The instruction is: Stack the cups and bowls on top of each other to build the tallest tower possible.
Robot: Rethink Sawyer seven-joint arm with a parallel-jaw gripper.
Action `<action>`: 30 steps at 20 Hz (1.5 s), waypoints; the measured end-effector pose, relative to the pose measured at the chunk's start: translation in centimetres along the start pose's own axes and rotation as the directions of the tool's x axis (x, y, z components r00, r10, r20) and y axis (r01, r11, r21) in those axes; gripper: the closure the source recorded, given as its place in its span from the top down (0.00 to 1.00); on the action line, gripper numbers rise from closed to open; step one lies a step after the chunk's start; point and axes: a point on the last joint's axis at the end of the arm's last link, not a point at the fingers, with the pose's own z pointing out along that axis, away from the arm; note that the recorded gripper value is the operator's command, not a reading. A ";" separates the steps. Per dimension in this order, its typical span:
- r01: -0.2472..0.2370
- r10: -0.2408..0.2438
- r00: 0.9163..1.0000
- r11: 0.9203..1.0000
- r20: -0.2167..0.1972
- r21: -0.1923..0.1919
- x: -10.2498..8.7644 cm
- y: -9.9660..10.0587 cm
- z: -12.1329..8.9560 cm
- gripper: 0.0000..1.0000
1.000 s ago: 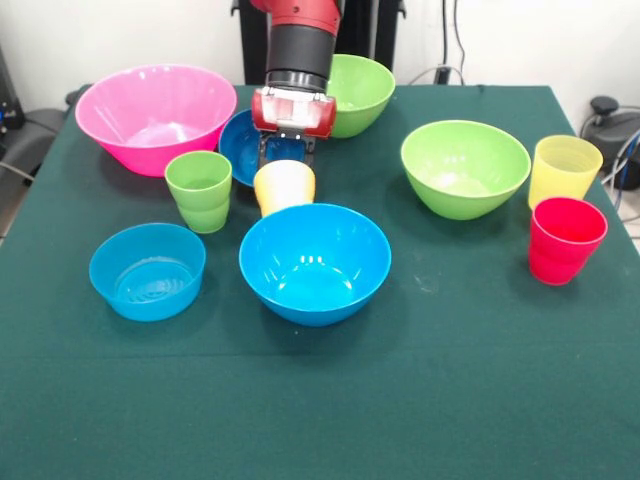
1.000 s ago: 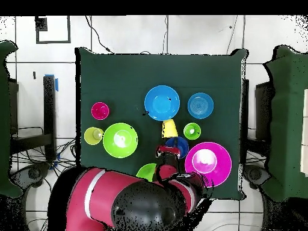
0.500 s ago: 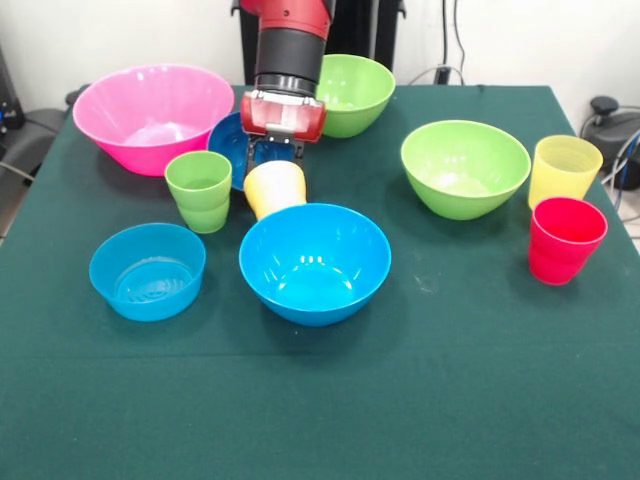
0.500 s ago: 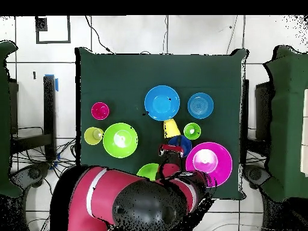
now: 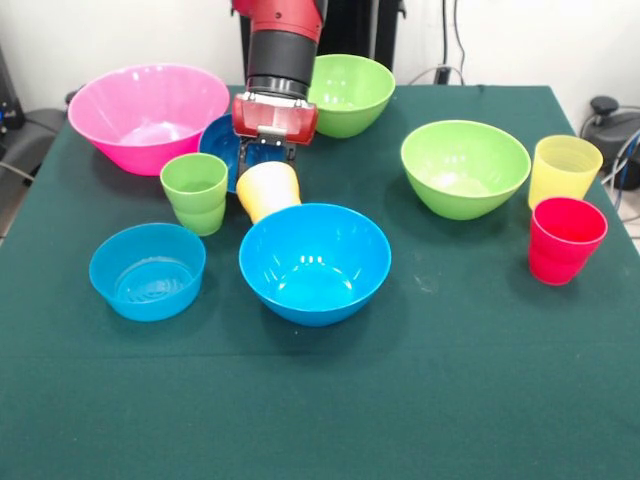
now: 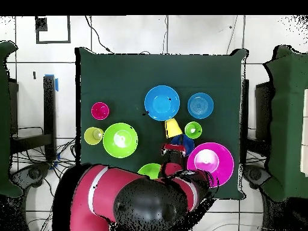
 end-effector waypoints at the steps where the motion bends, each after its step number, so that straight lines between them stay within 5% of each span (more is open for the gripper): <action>1: 0.002 -0.002 1.000 1.000 0.004 -0.004 0.0 -0.1 0.0 1.00; 30: 0.037 -0.037 0.999 0.999 0.011 -0.039 -0.4 -1.6 0.5 1.00</action>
